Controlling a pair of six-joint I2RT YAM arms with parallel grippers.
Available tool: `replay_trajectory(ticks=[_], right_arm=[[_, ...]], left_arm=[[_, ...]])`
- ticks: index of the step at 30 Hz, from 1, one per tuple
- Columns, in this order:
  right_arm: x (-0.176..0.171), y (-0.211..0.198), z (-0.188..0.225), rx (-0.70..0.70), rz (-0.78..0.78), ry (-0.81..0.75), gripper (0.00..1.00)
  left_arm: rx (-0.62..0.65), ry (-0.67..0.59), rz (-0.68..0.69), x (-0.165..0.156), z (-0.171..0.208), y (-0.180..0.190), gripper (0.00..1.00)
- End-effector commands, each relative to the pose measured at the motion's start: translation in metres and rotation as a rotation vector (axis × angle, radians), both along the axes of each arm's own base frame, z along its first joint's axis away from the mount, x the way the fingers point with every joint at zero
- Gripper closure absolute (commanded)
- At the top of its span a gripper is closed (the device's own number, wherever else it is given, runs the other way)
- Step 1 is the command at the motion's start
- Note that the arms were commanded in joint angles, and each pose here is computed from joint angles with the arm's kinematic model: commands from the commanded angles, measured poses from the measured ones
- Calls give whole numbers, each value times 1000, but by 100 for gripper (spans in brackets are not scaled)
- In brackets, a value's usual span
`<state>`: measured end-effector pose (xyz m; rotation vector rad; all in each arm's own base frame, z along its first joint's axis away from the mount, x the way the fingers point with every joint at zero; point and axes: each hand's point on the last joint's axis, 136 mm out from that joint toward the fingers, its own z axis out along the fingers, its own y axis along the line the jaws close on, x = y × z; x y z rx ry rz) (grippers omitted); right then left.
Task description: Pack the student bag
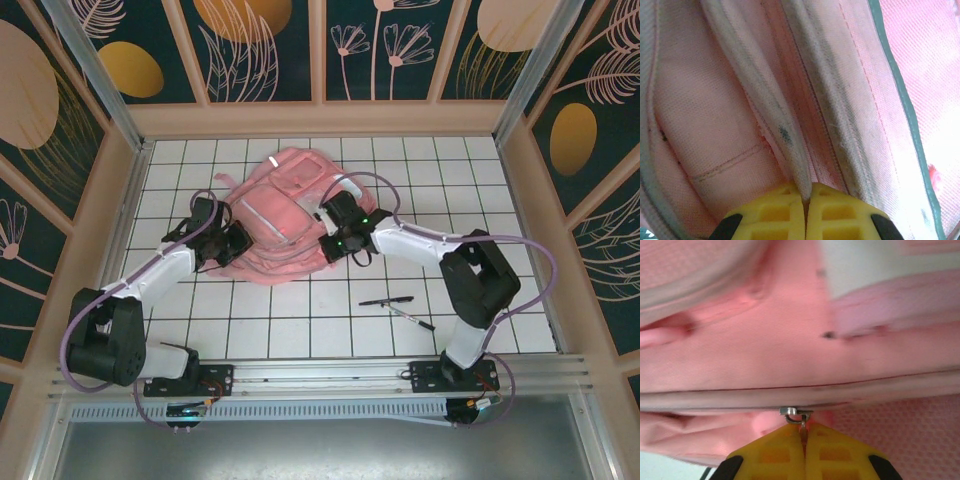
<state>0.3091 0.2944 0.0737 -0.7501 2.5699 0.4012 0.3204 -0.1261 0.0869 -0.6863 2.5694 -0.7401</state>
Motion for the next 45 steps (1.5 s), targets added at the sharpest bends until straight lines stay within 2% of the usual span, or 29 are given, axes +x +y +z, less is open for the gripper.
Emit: replay_trajectory(ticks=[1,6,9,11,13,16,19,23,27,30,34,38,45], right_arm=[[-3,-14,8,-7,-27,9,82],[-2,-6,40,79,13,-58,74],[9,-13,63,107,-13,-133,64],[19,-21,77,139,-44,-168,60],[27,-26,89,180,-73,-185,57],[31,-29,101,223,-89,-199,53],[32,-37,106,223,-119,-227,51],[32,-62,106,197,-202,-288,48],[32,-86,101,194,-282,-289,44],[37,-109,99,239,-339,-262,43],[24,-97,89,342,-240,-151,46],[11,-80,68,375,-153,-27,48],[4,-66,43,346,-39,56,49]], left_arm=[[-7,67,-138,-27,-15,-9,100],[32,24,-224,-39,2,-15,99],[66,-10,-248,-41,21,-11,85],[35,-116,-412,-44,48,-36,82],[74,-186,-529,-46,66,-58,72],[131,-216,-662,-46,79,-85,66],[240,-234,-747,-41,80,-105,63],[300,-274,-836,-37,88,-130,62],[307,-330,-834,-27,94,-145,56],[377,-307,-847,-21,79,-152,55],[463,-244,-847,-19,52,-155,53],[520,-199,-786,-14,37,-156,51],[630,-139,-626,3,24,-142,48]])
